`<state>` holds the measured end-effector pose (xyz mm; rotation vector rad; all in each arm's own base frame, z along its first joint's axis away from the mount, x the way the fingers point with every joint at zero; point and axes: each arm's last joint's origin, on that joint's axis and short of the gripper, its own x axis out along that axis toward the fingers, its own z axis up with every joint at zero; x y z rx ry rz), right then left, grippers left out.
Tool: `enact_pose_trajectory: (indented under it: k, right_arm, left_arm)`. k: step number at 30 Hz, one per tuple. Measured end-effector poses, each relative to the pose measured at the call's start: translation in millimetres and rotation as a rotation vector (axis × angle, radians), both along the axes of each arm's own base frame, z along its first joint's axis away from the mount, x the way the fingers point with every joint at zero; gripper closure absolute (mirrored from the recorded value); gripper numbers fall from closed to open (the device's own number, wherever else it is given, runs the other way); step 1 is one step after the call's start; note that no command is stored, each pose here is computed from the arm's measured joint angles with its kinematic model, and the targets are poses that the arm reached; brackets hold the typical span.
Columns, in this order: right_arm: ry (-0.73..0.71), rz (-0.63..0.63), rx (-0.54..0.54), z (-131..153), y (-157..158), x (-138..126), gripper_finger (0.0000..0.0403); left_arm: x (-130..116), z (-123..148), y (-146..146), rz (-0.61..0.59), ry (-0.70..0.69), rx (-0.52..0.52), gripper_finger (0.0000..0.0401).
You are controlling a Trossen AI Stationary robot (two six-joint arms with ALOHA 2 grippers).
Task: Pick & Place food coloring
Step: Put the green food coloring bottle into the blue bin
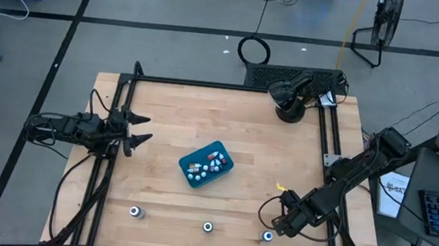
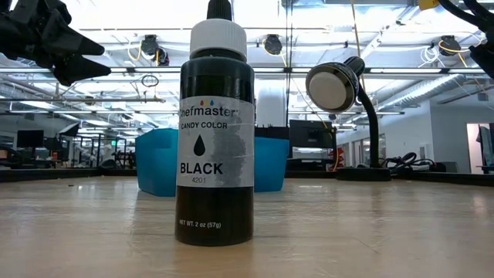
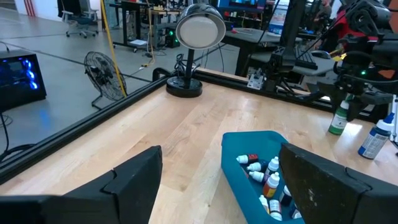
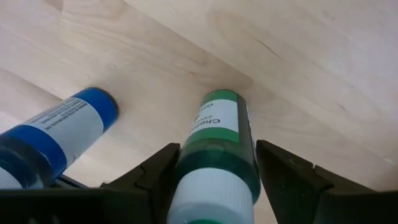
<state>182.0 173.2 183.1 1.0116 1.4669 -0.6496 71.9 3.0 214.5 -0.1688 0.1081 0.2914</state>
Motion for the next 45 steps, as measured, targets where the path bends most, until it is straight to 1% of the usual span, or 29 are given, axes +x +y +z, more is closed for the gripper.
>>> enact_pose_trajectory:
  k: [4, 10, 13, 17, 20, 25, 28, 30, 33, 35, 37, 40, 43, 45]
  right_arm:
    - [-0.015, 0.001, -0.017, 0, 0, 0, 0.022]
    - [-0.075, 0.05, -0.074, 0, -2, 2, 0.0271]
    - [-0.114, 0.086, -0.117, 0, -3, 3, 0.0274]
    - [-0.199, 0.146, -0.219, 0, -8, 7, 0.0274]
    - [-0.27, 0.172, -0.311, 5, -20, 13, 0.0274]
    - [-0.426, 0.192, -0.455, 28, -51, 27, 0.0274]
    - [-0.59, 0.223, -0.545, 50, -74, 40, 0.0274]
    - [-0.73, 0.269, -0.605, 67, -89, 51, 0.0274]
    - [-0.938, 0.352, -0.635, 97, -111, 69, 0.0274]
    - [-1.007, 0.41, -0.645, 119, -126, 82, 0.0274]
    - [-0.994, 0.476, -0.674, 137, -138, 95, 0.0274]
    - [-0.863, 0.594, -0.693, 155, -150, 118, 0.0274]
    - [-0.696, 0.695, -0.669, 162, -157, 144, 0.0274]
    - [-0.591, 0.764, -0.622, 160, -162, 159, 0.0274]
  left_arm:
    - [0, 0, 0, 0.0, 0.0, 0.0, 0.009]
    - [0, 0, 0, 0.0, 0.0, 0.0, 0.009]
    - [0, 0, 0, 0.0, 0.0, 0.0, 0.0084]
    - [0, 0, 0, 0.0, 0.0, 0.0, 0.008]
    - [0, 0, 0, 0.0, 0.0, 0.0, 0.0084]
    - [0, 0, 0, 0.0, 0.0, 0.0, 0.0092]
    - [0, 0, 0, 0.0, 0.0, 0.0, 0.0092]
    - [0, 0, 0, 0.0, 0.0, 0.0, 0.0088]
    - [0, 0, 0, 0.0, 0.0, 0.0, 0.0082]
    - [0, 0, 0, 0.0, 0.0, 0.0, 0.0079]
    - [0, 0, 0, 0.0, 0.0, 0.0, 0.0078]
    - [0, 0, 0, 0.0, -0.001, 0.0, 0.0081]
    - [0, 0, 0, 0.0, -0.001, 0.0, 0.0086]
    - [0, 0, 0, 0.0, -0.001, 0.0, 0.0089]
